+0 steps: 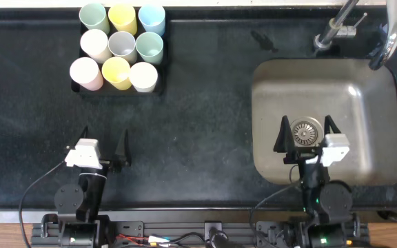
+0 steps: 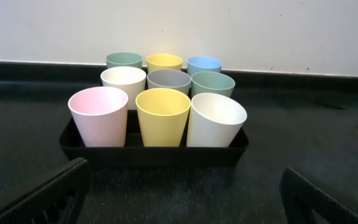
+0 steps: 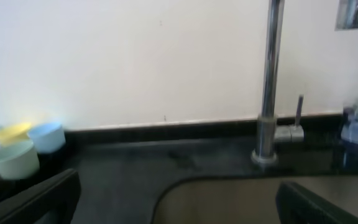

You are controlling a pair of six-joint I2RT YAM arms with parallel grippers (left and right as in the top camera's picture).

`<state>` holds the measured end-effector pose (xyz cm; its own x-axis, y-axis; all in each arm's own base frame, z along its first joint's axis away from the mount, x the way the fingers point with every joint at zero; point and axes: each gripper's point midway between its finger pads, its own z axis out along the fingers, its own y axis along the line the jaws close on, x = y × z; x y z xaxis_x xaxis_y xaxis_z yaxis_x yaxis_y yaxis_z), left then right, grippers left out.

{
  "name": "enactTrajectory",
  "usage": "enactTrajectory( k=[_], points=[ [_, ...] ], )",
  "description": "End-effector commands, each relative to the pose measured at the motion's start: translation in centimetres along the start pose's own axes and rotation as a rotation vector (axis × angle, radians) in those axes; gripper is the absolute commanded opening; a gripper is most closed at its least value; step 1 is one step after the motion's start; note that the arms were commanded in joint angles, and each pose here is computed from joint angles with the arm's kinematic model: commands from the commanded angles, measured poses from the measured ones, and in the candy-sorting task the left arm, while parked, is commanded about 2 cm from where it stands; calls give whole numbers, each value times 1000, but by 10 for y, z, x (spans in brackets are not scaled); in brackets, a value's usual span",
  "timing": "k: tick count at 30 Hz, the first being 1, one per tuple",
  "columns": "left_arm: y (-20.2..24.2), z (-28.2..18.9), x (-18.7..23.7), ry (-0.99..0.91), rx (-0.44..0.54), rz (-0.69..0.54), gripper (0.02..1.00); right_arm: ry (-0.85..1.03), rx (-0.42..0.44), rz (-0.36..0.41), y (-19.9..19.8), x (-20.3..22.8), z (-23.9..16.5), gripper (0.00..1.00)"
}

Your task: Store Cups

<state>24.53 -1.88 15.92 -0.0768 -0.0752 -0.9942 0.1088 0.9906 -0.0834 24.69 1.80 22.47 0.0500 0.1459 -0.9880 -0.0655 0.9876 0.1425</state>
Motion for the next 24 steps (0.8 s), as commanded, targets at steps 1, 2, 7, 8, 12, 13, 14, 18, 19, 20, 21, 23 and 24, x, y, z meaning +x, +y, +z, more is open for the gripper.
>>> enactTrajectory(
  k=[1, 2, 7, 8, 12, 13, 14, 18, 19, 20, 21, 23, 24],
  points=[
    [-2, 0, 0, -2, 11, -3, 1000, -14, -29, -5, 3, 14, -3, 993],
    [-2, 0, 0, -3, 11, -3, 998, -13, -33, -5, 3, 16, -3, 996],
    [-2, 0, 0, -2, 11, -3, 1000, -23, -37, -5, 2, 29, -4, 996],
    [-2, 0, 0, -2, 11, -3, 998, -21, -36, -6, 2, 30, -4, 996],
    [-2, 0, 0, -3, 11, -3, 998, -38, -38, -54, 3, 26, -4, 996],
    [-2, 0, 0, -2, 11, -3, 1000, -38, -40, -70, 3, 26, -4, 993],
    [-2, 0, 0, -2, 11, -3, 998, -37, -42, -84, 4, 26, -4, 993],
    [-2, 0, 0, -2, 11, -3, 1000, -28, -46, -94, 5, 28, -4, 996],
    [-2, 0, 0, -2, 11, -3, 1000, -26, -46, -94, 5, 29, -4, 996],
    [-2, 0, 0, -2, 11, -3, 1000, -23, -45, -94, 4, 30, -4, 996],
    [-2, 0, 0, -2, 11, -3, 1000, -15, -45, -94, 4, 31, -4, 996],
    [-2, 0, 0, -3, 11, -3, 1000, 18, -42, -96, 3, 40, -4, 996],
    [-2, 0, 0, -2, 11, -3, 998, 46, -39, -97, 2, 46, -4, 996]
  ],
)
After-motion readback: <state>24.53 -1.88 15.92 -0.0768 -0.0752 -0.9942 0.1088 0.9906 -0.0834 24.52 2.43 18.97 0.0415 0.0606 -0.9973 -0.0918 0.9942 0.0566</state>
